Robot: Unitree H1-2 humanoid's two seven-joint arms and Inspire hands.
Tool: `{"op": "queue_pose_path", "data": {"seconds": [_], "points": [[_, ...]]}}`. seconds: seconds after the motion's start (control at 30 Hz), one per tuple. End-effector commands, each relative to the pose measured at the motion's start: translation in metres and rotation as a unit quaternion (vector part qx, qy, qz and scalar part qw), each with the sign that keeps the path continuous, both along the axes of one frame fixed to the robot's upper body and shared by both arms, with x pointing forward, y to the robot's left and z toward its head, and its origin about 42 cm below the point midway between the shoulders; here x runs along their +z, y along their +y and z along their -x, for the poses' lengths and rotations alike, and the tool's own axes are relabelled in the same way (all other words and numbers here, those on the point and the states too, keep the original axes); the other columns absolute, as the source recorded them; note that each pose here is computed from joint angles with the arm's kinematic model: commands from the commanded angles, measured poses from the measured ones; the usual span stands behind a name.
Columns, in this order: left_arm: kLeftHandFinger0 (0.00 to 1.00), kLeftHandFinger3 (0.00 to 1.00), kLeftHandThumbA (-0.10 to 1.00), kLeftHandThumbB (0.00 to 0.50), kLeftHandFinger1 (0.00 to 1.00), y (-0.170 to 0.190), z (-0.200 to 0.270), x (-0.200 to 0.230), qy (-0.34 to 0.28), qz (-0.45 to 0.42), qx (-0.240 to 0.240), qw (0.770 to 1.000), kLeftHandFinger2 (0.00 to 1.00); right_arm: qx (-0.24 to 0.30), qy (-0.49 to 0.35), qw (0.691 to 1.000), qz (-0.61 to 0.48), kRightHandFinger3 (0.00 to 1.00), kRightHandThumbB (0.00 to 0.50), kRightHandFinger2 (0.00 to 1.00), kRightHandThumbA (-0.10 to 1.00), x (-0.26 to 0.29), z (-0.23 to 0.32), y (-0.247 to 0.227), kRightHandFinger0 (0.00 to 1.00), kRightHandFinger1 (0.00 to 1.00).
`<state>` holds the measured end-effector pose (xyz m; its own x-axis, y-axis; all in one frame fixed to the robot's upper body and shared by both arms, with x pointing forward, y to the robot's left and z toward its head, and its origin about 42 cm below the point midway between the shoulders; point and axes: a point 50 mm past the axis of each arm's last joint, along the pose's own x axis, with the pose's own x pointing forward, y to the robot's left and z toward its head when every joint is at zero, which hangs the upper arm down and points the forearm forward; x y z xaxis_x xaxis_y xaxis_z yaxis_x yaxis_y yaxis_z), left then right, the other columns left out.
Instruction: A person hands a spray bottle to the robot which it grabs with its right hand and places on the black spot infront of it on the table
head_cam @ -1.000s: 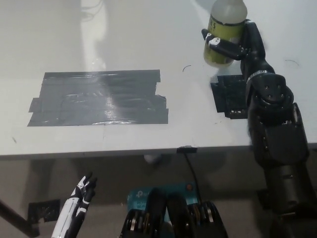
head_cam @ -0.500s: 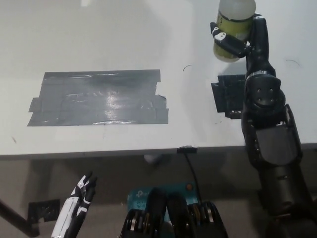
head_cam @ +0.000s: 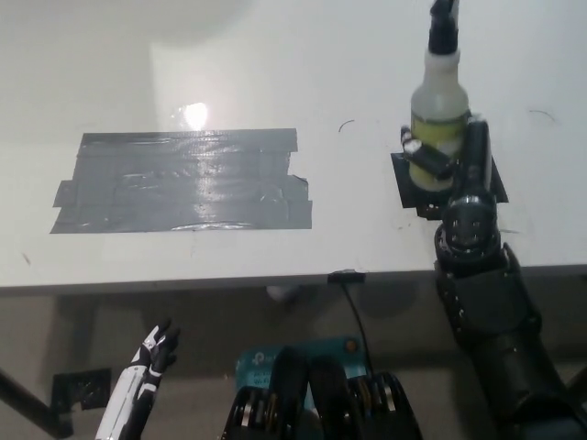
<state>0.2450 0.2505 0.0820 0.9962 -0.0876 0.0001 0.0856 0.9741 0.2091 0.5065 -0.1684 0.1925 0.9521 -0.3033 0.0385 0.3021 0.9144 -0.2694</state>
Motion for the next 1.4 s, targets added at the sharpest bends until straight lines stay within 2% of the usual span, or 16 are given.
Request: {"op": "queue_pose_path", "data": {"seconds": [0.0, 0.33, 0.43, 0.47, 0.5, 0.53, 0.57, 0.6, 0.63, 0.67, 0.7, 0.73, 0.8, 0.83, 1.1, 1.37], "points": [[1.0, 1.0, 0.98, 0.302, 1.0, 0.005, 0.001, 0.01, -0.033, -0.009, -0.005, 0.999, 0.99, -0.021, -0.222, 0.975, 0.006, 0.24, 0.053, 0.42, -0.05, 0.071, -0.017, 0.021, 0.0, 0.0], [1.0, 1.0, 0.98, 0.29, 1.0, 0.004, 0.002, 0.009, -0.034, -0.007, -0.007, 0.999, 0.96, -0.028, -0.236, 0.971, -0.011, 0.32, 0.058, 0.44, 0.01, 0.067, -0.015, 0.02, 0.0, 0.02], [1.0, 1.0, 0.98, 0.279, 1.0, 0.004, 0.001, 0.009, -0.036, -0.009, -0.005, 0.999, 0.96, -0.024, -0.243, 0.97, -0.017, 0.31, 0.072, 0.36, 0.04, 0.067, -0.012, 0.019, 0.0, 0.0], [1.0, 1.0, 0.98, 0.283, 1.0, 0.004, 0.0, 0.009, -0.037, -0.007, -0.005, 0.999, 0.95, -0.016, -0.243, 0.97, -0.026, 0.34, 0.078, 0.37, 0.07, 0.066, -0.011, 0.018, 0.0, 0.0], [1.0, 1.0, 0.98, 0.284, 1.0, 0.005, 0.0, 0.009, -0.036, -0.006, -0.005, 0.999, 0.95, -0.008, -0.242, 0.97, -0.034, 0.39, 0.113, 0.43, 0.1, 0.064, -0.01, 0.017, 0.01, 0.05], [1.0, 1.0, 0.98, 0.284, 1.0, 0.005, 0.0, 0.01, -0.037, -0.008, -0.005, 0.999, 0.95, 0.001, -0.242, 0.97, -0.04, 0.54, 0.162, 0.57, 0.13, 0.062, -0.008, 0.016, 0.08, 0.15], [1.0, 1.0, 0.98, 0.283, 1.0, 0.004, 0.0, 0.01, -0.038, -0.01, -0.005, 0.999, 0.95, 0.011, -0.241, 0.969, -0.046, 0.53, 0.179, 0.56, 0.19, 0.06, -0.006, 0.015, 0.11, 0.18], [1.0, 1.0, 0.98, 0.278, 1.0, 0.005, 0.0, 0.01, -0.038, -0.01, -0.005, 0.999, 0.94, 0.024, -0.237, 0.97, -0.05, 0.79, 0.239, 0.82, 0.25, 0.059, -0.005, 0.015, 0.29, 0.41], [1.0, 1.0, 0.98, 0.278, 1.0, 0.005, -0.001, 0.01, -0.039, -0.011, -0.004, 0.999, 0.94, 0.059, -0.215, 0.974, -0.042, 1.0, 0.339, 1.0, 0.44, 0.056, -0.002, 0.014, 0.6, 0.79], [1.0, 1.0, 0.98, 0.278, 1.0, 0.005, -0.001, 0.01, -0.04, -0.01, -0.005, 0.999, 0.94, 0.086, -0.201, 0.975, -0.036, 1.0, 0.366, 1.0, 0.56, 0.053, 0.0, 0.013, 1.0, 1.0], [1.0, 1.0, 0.98, 0.278, 1.0, 0.005, -0.001, 0.011, -0.04, -0.01, -0.005, 0.999, 0.94, 0.114, -0.194, 0.974, -0.04, 1.0, 0.375, 1.0, 0.59, 0.05, 0.0, 0.012, 1.0, 1.0], [1.0, 1.0, 0.98, 0.28, 1.0, 0.005, -0.001, 0.011, -0.039, -0.01, -0.005, 0.999, 0.94, 0.149, -0.184, 0.971, -0.041, 1.0, 0.411, 1.0, 0.63, 0.045, 0.001, 0.009, 1.0, 1.0], [1.0, 1.0, 0.98, 0.289, 1.0, 0.005, -0.001, 0.011, -0.039, -0.01, -0.004, 0.999, 0.93, 0.164, -0.169, 0.971, -0.031, 1.0, 0.476, 1.0, 0.73, 0.038, 0.0, 0.005, 1.0, 1.0], [1.0, 1.0, 0.98, 0.285, 1.0, 0.005, -0.001, 0.012, -0.039, -0.01, -0.003, 0.999, 0.93, 0.17, -0.159, 0.972, -0.026, 1.0, 0.49, 1.0, 0.73, 0.034, 0.001, 0.002, 1.0, 1.0], [1.0, 1.0, 0.96, 0.292, 1.0, 0.006, -0.003, 0.011, -0.039, -0.006, -0.003, 0.999, 0.92, 0.188, -0.122, 0.974, -0.032, 1.0, 0.5, 1.0, 0.8, 0.022, 0.005, -0.011, 1.0, 1.0], [1.0, 1.0, 0.95, 0.29, 1.0, 0.007, -0.004, 0.013, -0.043, -0.004, -0.002, 0.999, 0.91, 0.205, -0.099, 0.973, -0.037, 1.0, 0.5, 1.0, 0.8, 0.013, 0.008, -0.02, 1.0, 1.0]]}}
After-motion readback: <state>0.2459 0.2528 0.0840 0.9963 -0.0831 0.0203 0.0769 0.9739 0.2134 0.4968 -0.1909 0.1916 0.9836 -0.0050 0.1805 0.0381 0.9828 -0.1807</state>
